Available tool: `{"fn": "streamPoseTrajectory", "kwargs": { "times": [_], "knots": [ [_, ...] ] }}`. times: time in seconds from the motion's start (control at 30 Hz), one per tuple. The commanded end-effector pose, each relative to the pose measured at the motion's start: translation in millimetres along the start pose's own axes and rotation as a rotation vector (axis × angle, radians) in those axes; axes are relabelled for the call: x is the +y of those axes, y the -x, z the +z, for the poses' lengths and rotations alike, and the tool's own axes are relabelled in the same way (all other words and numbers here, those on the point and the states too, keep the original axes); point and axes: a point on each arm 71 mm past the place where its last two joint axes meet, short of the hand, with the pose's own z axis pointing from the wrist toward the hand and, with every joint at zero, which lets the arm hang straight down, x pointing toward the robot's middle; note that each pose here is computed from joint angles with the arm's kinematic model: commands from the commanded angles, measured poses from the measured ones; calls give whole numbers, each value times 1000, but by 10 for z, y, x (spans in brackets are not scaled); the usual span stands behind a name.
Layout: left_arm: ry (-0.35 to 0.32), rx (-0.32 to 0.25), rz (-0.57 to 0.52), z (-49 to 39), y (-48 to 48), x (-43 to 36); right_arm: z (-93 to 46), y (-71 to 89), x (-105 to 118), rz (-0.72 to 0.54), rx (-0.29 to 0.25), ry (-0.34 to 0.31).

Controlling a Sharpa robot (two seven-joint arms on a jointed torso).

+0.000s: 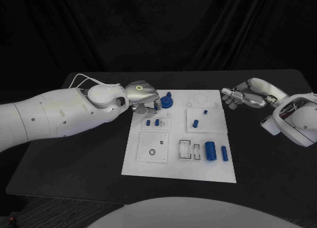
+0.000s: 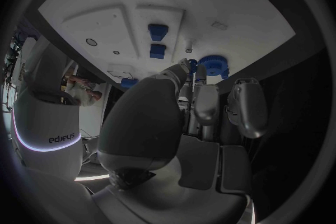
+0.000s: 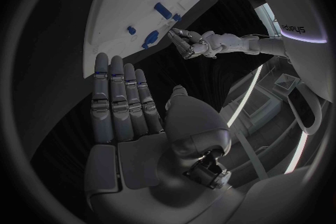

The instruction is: Assemble the parts on the task board

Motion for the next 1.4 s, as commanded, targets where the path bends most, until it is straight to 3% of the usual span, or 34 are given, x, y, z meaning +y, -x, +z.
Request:
{"fn": "streamPoseTrajectory", "kwargs": {
  "times": [0.03, 0.47, 1.4],
  "knots": [
    [4, 17, -6, 13, -27, -7, -3, -12, -18, -3, 7, -21],
    [8, 40, -20, 24, -123, -27, -11, -15, -24, -2, 9, -24],
    [22, 60, -28, -7, -179, -11, -3, -35, -28, 1, 27, -34]
  ]
}}
